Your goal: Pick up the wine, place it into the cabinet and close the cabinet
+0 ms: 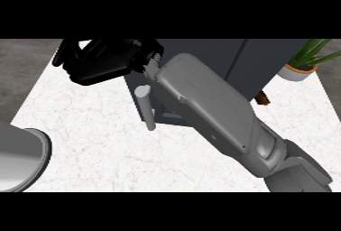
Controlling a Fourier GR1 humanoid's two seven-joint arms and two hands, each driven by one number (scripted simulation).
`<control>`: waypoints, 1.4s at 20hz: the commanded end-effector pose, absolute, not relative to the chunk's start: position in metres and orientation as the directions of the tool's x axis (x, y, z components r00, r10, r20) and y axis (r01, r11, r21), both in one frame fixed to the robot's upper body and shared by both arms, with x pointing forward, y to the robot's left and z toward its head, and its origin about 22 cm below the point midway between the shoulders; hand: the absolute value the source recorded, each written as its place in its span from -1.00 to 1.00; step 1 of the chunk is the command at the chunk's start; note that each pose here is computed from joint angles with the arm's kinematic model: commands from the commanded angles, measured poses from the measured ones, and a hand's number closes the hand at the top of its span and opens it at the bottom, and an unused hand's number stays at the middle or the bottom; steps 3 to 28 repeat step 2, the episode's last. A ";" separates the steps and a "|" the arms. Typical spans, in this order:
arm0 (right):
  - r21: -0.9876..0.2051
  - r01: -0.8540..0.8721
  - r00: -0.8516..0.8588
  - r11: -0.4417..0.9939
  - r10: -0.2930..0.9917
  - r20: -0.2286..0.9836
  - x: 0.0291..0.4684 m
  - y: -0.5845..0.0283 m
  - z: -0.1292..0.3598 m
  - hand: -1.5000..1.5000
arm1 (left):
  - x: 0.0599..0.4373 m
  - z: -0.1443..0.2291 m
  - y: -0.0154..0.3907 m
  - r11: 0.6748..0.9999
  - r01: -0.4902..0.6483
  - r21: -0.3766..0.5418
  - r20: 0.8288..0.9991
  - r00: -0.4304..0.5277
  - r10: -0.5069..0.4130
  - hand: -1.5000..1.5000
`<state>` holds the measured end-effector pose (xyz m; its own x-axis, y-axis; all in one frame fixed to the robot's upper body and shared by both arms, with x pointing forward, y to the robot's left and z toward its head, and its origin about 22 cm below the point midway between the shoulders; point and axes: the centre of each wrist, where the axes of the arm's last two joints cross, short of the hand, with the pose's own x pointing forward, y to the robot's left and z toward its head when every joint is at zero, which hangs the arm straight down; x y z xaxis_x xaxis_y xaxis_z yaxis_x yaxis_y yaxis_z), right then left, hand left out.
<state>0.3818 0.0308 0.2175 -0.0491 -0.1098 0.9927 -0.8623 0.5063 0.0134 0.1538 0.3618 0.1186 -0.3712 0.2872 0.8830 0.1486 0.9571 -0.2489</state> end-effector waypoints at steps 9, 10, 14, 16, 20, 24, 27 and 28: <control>0.039 -0.627 -0.021 0.778 -0.067 0.998 0.435 -0.057 0.200 1.00 | 0.156 0.117 0.349 0.943 0.179 -0.281 0.879 -0.346 0.328 -1.00; 0.039 -0.627 -0.021 0.778 -0.067 0.998 0.435 -0.057 0.200 1.00 | 0.156 0.117 0.349 0.943 0.179 -0.281 0.879 -0.346 0.328 -1.00; 0.039 -0.627 -0.021 0.778 -0.067 0.998 0.435 -0.057 0.200 1.00 | 0.156 0.117 0.349 0.943 0.179 -0.281 0.879 -0.346 0.328 -1.00; 0.039 -0.627 -0.021 0.778 -0.067 0.998 0.435 -0.057 0.200 1.00 | 0.156 0.117 0.349 0.943 0.179 -0.281 0.879 -0.346 0.328 -1.00; 0.039 -0.627 -0.021 0.778 -0.067 0.998 0.435 -0.057 0.200 1.00 | 0.156 0.117 0.349 0.943 0.179 -0.281 0.879 -0.346 0.328 -1.00; 0.039 -0.627 -0.021 0.778 -0.067 0.998 0.435 -0.057 0.200 1.00 | 0.156 0.117 0.349 0.943 0.179 -0.281 0.879 -0.346 0.328 -1.00; 0.039 -0.627 -0.021 0.778 -0.067 0.998 0.435 -0.057 0.200 1.00 | 0.156 0.117 0.349 0.943 0.179 -0.281 0.879 -0.346 0.328 -1.00; 0.039 -0.627 -0.021 0.778 -0.067 0.998 0.435 -0.057 0.200 1.00 | 0.156 0.117 0.349 0.943 0.179 -0.281 0.879 -0.346 0.328 -1.00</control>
